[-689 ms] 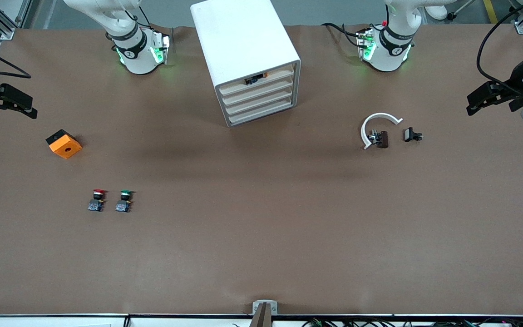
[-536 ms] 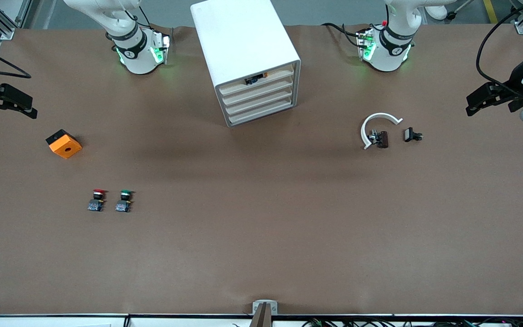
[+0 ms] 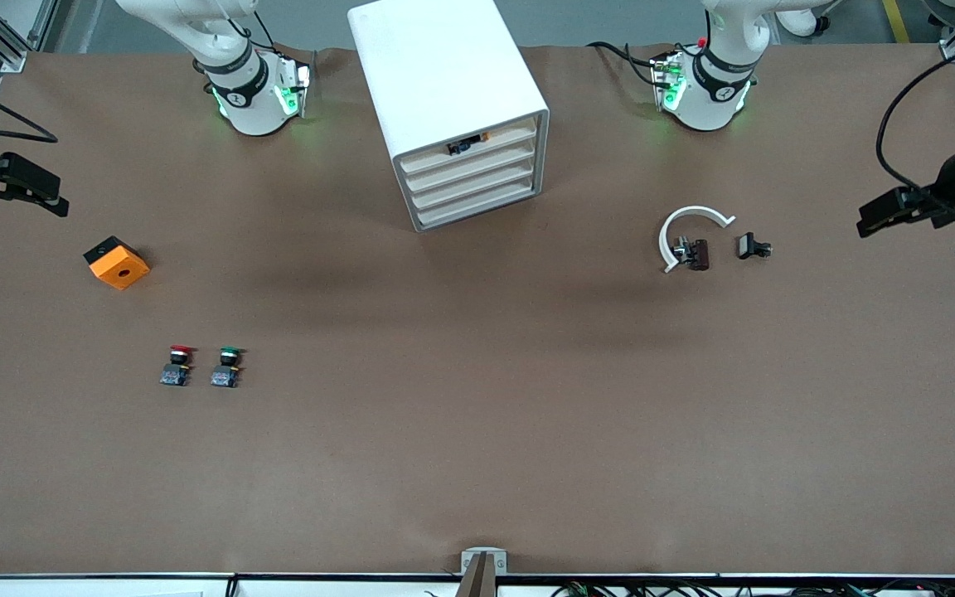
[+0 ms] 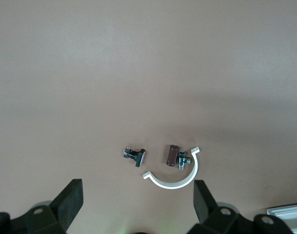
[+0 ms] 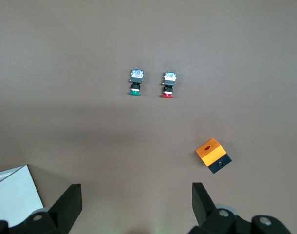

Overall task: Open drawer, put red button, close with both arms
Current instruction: 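Reach the left gripper to the cabinet while the right gripper reaches the red button, then pull the drawer open with the left gripper while the right gripper grasps the button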

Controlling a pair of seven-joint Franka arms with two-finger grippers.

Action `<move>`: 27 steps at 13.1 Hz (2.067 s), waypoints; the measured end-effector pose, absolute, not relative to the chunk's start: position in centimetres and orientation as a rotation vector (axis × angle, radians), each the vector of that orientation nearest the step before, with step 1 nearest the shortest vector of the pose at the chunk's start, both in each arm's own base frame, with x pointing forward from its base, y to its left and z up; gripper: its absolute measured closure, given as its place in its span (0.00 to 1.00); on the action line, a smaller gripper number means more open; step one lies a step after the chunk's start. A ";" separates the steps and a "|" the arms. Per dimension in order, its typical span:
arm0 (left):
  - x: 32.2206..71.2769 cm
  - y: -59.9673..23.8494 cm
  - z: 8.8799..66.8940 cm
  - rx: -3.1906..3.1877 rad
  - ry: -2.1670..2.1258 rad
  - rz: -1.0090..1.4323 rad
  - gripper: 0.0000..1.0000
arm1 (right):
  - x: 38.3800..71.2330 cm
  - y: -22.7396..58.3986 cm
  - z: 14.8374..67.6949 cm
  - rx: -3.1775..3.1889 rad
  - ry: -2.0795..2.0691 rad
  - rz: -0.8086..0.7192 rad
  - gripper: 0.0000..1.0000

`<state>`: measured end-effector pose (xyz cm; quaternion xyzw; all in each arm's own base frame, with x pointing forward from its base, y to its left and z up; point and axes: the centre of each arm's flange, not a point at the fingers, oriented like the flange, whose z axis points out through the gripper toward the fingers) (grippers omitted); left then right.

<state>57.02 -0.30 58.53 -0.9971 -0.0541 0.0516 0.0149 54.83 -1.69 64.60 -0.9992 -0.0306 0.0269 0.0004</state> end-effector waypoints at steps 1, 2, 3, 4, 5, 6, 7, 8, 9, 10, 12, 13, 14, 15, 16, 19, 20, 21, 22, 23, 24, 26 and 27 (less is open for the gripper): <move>57.8 -0.5 57.1 -3.113 -0.173 0.197 0.00 | 54.8 -1.7 64.6 -3.138 -0.096 0.084 0.00; 58.5 -0.6 55.5 -3.120 -0.197 0.237 0.00 | 54.9 -1.7 64.6 -3.138 -0.096 0.084 0.00; 59.2 -0.7 54.0 -3.121 -0.238 0.278 0.00 | 54.9 -1.7 64.6 -3.138 -0.096 0.084 0.00; 59.8 -0.7 52.4 -3.112 -0.306 0.317 0.00 | 54.9 -1.7 64.6 -3.138 -0.096 0.084 0.00; 60.2 -0.8 51.0 -3.092 -0.401 0.353 0.00 | 54.9 -1.7 64.6 -3.138 -0.096 0.084 0.00; 60.6 -1.2 49.7 -3.063 -0.515 0.386 0.00 | 54.9 -1.7 64.6 -3.138 -0.096 0.084 0.00; 60.9 -2.0 48.4 -3.027 -0.628 0.420 0.00 | 54.9 -1.7 64.6 -3.138 -0.097 0.084 0.00; 61.1 -3.3 47.0 -2.987 -0.734 0.455 0.00 | 54.9 -1.7 64.5 -3.138 -0.098 0.085 0.00; 61.3 -5.0 45.5 -2.937 -0.839 0.492 0.00 | 55.0 -1.6 64.4 -3.138 -0.098 0.088 0.00; 61.5 -6.9 43.7 -2.875 -0.943 0.531 0.00 | 55.1 -1.6 64.2 -3.138 -0.099 0.094 0.00; 61.5 -10.8 40.0 -2.733 -1.133 0.598 0.00 | 55.5 -1.7 63.4 -3.136 -0.098 0.118 0.00; 61.3 -12.8 38.3 -2.651 -1.231 0.626 0.00 | 55.8 -1.8 62.5 -3.134 -0.094 0.148 0.00; 61.1 -14.5 36.7 -2.561 -1.332 0.643 0.00 | 56.5 -2.2 60.9 -3.132 -0.084 0.192 0.00; 60.9 -16.0 35.5 -2.471 -1.432 0.652 0.00 | 57.5 -3.0 58.6 -3.127 -0.061 0.247 0.00; 60.9 -17.3 34.6 -2.368 -1.549 0.657 0.00 | 58.8 -4.3 55.9 -3.121 -0.028 0.289 0.00; 60.4 -20.9 31.0 -1.993 -1.881 0.749 0.00 | 62.5 -8.5 46.6 -3.120 0.027 0.328 0.00; 60.1 -22.2 29.9 -1.935 -1.909 0.808 0.00 | 63.3 -9.3 43.8 -3.125 0.022 0.325 0.00; 59.8 -23.7 29.1 -1.905 -1.920 0.877 0.00 | 63.7 -9.8 41.3 -3.128 0.024 0.313 0.00; 59.3 -25.3 28.7 -1.880 -1.928 0.951 0.00 | 64.0 -9.9 38.7 -3.132 0.024 0.294 0.00; 58.9 -26.7 28.7 -1.849 -1.941 1.019 0.00 | 64.0 -9.9 36.3 -3.135 0.021 0.281 0.00; 58.5 -27.9 28.7 -1.807 -1.959 1.081 0.00 | 63.9 -9.9 34.1 -3.137 0.018 0.271 0.00; 57.9 -29.9 28.9 -1.708 -1.995 1.182 0.00 | 64.3 -9.9 30.6 -3.142 0.015 0.238 0.00; 57.4 -30.9 28.7 -1.676 -1.993 1.206 0.00 | 64.7 -10.0 29.2 -3.148 0.014 0.202 0.00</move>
